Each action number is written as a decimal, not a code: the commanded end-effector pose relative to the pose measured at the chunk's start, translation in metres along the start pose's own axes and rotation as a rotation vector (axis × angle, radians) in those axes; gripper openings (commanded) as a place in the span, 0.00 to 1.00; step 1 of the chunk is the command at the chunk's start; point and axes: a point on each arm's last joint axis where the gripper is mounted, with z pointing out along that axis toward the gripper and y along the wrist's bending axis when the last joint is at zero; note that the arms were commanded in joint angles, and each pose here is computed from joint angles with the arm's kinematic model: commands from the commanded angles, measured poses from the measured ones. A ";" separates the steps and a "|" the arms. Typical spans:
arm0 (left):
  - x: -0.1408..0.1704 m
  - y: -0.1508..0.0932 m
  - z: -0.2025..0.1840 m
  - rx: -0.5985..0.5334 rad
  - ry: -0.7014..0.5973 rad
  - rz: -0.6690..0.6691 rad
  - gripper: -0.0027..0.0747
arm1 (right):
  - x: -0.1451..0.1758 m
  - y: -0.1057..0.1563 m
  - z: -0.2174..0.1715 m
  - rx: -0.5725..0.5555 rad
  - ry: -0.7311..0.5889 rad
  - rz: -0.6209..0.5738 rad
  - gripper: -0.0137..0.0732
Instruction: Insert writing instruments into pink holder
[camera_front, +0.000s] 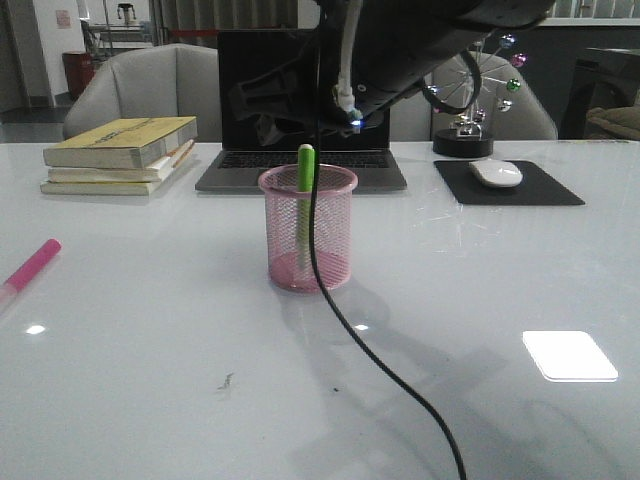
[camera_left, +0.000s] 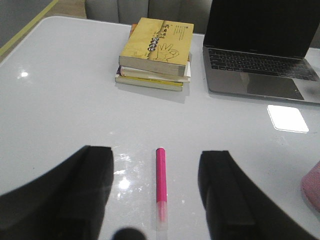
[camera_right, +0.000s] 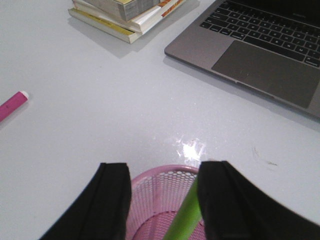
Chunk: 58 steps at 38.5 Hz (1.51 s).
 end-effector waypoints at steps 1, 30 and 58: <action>-0.020 -0.001 -0.004 -0.002 -0.126 -0.011 0.61 | -0.046 -0.006 -0.037 0.010 -0.142 -0.029 0.66; -0.020 -0.001 -0.004 -0.016 -0.125 0.086 0.61 | -0.088 -0.123 -0.269 0.474 -0.067 0.055 0.66; -0.028 0.000 -0.005 -0.021 -0.207 0.084 0.61 | 0.053 -0.082 -0.321 0.536 0.002 0.108 0.66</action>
